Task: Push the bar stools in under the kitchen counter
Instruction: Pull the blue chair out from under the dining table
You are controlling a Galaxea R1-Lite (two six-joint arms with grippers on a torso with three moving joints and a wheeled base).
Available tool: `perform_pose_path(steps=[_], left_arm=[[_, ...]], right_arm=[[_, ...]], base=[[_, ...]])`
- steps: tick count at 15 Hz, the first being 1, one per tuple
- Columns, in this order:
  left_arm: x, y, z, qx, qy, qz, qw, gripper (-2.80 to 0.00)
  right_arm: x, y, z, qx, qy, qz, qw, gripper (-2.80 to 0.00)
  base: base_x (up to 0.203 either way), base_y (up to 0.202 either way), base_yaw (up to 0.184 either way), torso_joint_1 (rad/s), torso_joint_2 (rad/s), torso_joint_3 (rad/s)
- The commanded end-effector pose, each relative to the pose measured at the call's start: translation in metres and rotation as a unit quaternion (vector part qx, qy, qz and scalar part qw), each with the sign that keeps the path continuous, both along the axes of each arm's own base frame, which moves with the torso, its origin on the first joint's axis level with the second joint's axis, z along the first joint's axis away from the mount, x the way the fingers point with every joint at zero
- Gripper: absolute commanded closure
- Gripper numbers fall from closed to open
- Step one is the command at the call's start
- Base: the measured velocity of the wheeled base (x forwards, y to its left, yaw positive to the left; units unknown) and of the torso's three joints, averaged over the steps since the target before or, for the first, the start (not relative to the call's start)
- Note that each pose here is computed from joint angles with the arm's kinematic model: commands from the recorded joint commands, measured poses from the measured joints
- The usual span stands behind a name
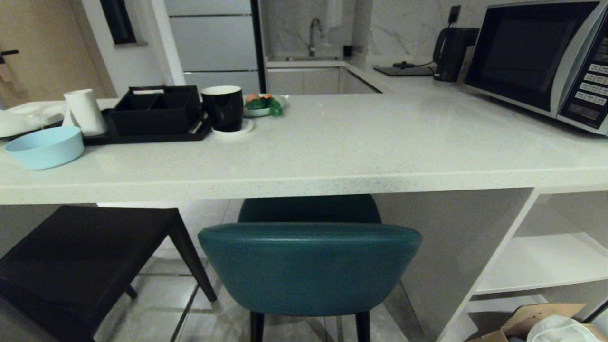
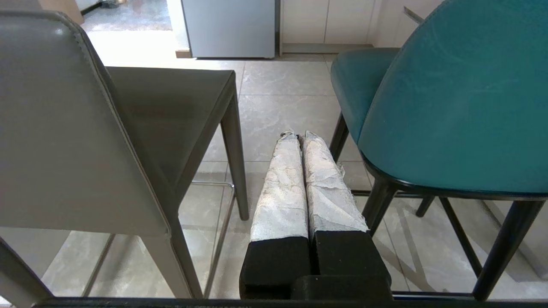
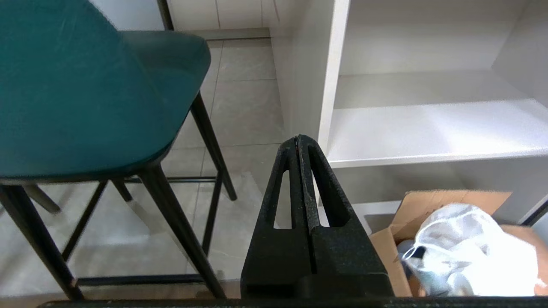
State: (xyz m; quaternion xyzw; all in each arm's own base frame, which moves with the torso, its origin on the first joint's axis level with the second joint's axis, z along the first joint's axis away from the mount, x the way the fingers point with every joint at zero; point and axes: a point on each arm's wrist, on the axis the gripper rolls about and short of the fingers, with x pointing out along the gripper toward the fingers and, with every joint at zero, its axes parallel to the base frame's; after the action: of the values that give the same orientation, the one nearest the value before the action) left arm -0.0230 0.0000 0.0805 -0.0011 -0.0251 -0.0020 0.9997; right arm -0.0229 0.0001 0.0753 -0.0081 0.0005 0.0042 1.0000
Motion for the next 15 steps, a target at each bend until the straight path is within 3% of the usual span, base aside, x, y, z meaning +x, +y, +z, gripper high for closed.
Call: perform_pose_path(steps=[1,2,4,6,9,12,15], left_arm=[[0.001,0.0,-0.005,0.007,0.012,0.001,0.9999,0.0],[0.0,0.0,-0.003,0.021,0.015,-0.002,0.9997,0.0],[-0.002,-0.001,0.02,0.011,0.008,-0.015,0.9998,0.0],[0.013,-0.001,0.049,-0.018,0.05,-0.022,0.9984,0.0],[0.064,-0.001,0.078,-0.041,0.106,-0.026,0.9931,0.0],[0.124,-0.003,0.083,-0.049,0.135,-0.031,0.9892,0.0],[0.163,-0.015,0.066,-0.047,0.178,-0.067,0.9806,0.0]], right_arm=[[-0.001,0.0,0.006,-0.028,-0.004,0.003,1.0,0.0],[-0.001,0.0,0.016,-0.03,-0.001,0.006,1.0,0.0],[0.009,0.001,0.046,-0.004,0.035,0.015,0.999,0.0],[0.029,0.001,0.073,0.024,0.08,0.021,0.996,0.0],[0.072,0.002,0.086,0.041,0.162,0.037,0.985,0.0],[0.115,0.006,0.081,0.048,0.246,0.077,0.965,0.0],[0.144,0.011,0.064,0.065,0.326,0.131,0.934,0.0]], base=[[0.0,0.0,0.0,0.0,0.0,0.0],[0.0,0.0,0.0,0.0,0.0,0.0],[0.0,0.0,0.0,0.0,0.0,0.0],[0.0,0.0,0.0,0.0,0.0,0.0],[0.0,0.0,0.0,0.0,0.0,0.0],[0.0,0.0,0.0,0.0,0.0,0.0],[0.0,0.0,0.0,0.0,0.0,0.0]])
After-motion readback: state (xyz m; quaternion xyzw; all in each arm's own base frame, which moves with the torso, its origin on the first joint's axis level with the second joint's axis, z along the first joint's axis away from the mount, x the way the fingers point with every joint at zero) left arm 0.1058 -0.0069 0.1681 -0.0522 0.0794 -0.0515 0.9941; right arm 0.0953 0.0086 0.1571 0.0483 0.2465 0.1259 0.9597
